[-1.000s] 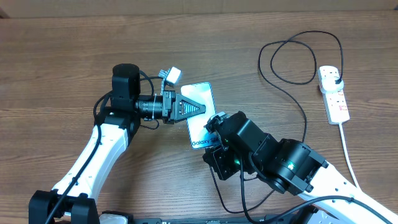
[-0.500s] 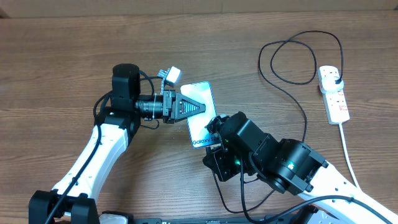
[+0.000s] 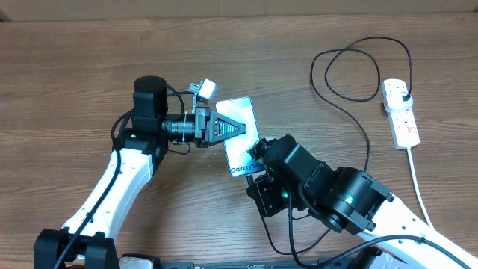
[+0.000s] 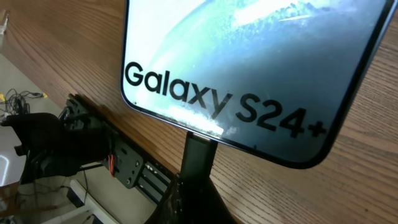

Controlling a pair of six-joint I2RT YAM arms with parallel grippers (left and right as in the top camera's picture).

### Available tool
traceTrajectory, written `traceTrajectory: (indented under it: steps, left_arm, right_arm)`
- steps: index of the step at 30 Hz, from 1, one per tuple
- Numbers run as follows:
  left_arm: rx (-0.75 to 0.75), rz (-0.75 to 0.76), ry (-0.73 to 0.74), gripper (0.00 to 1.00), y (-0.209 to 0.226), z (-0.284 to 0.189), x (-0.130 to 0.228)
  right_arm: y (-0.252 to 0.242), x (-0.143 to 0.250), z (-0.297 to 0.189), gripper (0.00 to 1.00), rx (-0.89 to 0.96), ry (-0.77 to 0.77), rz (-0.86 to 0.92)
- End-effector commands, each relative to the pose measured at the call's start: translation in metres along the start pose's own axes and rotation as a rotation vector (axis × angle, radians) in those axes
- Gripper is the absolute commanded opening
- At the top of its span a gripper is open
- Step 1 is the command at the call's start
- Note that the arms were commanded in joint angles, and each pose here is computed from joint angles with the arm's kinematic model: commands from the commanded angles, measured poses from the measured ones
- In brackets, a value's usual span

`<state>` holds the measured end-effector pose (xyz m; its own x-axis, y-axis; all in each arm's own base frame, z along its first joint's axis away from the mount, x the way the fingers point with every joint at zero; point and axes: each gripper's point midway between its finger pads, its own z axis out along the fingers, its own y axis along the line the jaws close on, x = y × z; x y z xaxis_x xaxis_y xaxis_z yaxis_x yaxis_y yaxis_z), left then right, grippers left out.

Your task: Plug charger to phone and switch on socket

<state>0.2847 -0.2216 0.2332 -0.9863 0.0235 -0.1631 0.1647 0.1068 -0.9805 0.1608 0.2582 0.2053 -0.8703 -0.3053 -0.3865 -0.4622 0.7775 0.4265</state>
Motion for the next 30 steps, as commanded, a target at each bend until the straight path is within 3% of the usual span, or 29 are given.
traceTrajectory:
  steps: [1,10,24,30]
  left_arm:
    - [0.061,0.072,0.065,0.04,-0.017,0.001,0.009]
    - [0.162,0.224,0.150,0.04,-0.031,-0.002,0.026]
    - [0.165,0.199,0.177,0.04,-0.026,0.005,0.039]
    - [0.102,0.111,0.138,0.04,-0.017,0.007,0.030]
  right_arm:
    - [0.011,-0.026,-0.008,0.04,-0.020,-0.104,-0.031]
    - [0.007,-0.039,-0.010,0.04,0.011,-0.165,-0.041]
    - [0.016,-0.061,-0.034,0.04,0.030,-0.243,-0.093]
    - [0.014,-0.057,-0.034,0.17,0.033,-0.229,-0.088]
